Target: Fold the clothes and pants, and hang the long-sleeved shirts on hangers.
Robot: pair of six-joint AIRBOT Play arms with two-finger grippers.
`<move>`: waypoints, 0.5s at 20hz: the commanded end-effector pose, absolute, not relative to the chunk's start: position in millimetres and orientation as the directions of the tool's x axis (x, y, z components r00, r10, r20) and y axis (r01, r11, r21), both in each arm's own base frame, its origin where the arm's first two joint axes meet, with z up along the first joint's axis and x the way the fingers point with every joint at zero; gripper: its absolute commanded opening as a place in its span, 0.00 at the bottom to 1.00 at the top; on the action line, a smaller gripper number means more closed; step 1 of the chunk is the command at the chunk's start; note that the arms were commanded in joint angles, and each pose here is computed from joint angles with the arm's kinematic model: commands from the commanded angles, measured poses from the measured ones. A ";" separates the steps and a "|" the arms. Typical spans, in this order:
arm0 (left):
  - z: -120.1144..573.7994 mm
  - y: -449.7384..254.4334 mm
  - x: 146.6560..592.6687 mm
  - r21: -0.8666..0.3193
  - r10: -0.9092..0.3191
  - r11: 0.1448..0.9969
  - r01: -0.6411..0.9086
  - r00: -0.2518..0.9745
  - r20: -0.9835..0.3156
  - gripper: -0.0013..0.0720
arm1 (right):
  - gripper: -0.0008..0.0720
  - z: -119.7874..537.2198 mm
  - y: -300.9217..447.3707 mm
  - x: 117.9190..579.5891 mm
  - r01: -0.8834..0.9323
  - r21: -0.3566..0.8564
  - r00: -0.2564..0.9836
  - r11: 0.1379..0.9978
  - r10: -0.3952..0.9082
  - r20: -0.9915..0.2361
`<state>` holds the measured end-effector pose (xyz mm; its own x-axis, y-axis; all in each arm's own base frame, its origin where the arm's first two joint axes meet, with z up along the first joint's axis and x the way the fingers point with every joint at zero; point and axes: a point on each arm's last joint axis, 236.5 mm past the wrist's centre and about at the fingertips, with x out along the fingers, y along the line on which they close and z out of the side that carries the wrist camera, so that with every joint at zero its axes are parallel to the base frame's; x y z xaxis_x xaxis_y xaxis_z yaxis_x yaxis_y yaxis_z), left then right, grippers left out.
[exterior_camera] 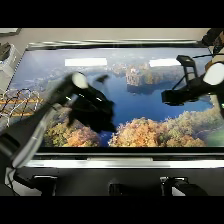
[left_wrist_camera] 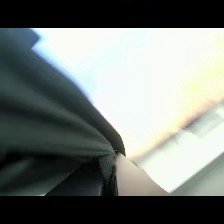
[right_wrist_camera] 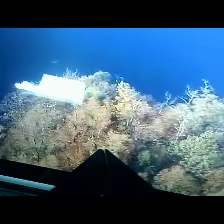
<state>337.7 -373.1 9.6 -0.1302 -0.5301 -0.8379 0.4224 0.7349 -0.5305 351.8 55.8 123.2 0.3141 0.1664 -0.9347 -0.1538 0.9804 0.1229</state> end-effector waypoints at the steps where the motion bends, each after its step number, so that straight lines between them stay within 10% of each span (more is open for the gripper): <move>1: -5.3 -484.5 259.2 -0.602 -0.598 0.651 0.462 -0.177 -0.782 0.03 | 0.06 155.2 37.6 318.6 -0.158 0.047 0.354 0.986 0.101 -0.930; 5: -40.0 -512.7 251.0 -0.605 -0.605 0.666 0.436 -0.159 -0.780 0.07 | 0.13 180.9 32.1 299.8 -0.146 0.027 0.420 0.989 0.086 -0.903; 8: -12.1 -494.6 303.4 -0.616 -0.647 0.668 0.418 -0.083 -0.758 0.91 | 0.35 188.0 31.8 295.6 -0.146 0.024 0.442 0.989 0.087 -0.893; 10: 17.1 -458.5 342.4 -0.606 -0.654 0.665 0.437 -0.051 -0.755 0.97 | 0.38 190.5 32.5 302.2 -0.183 0.003 0.468 0.983 0.090 -0.879</move>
<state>307.1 -483.9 -8.3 -0.0904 -0.6367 -0.7658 0.4221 0.6720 -0.6085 300.7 33.7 183.1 0.4322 0.0926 -0.8970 -0.1573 0.9872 0.0261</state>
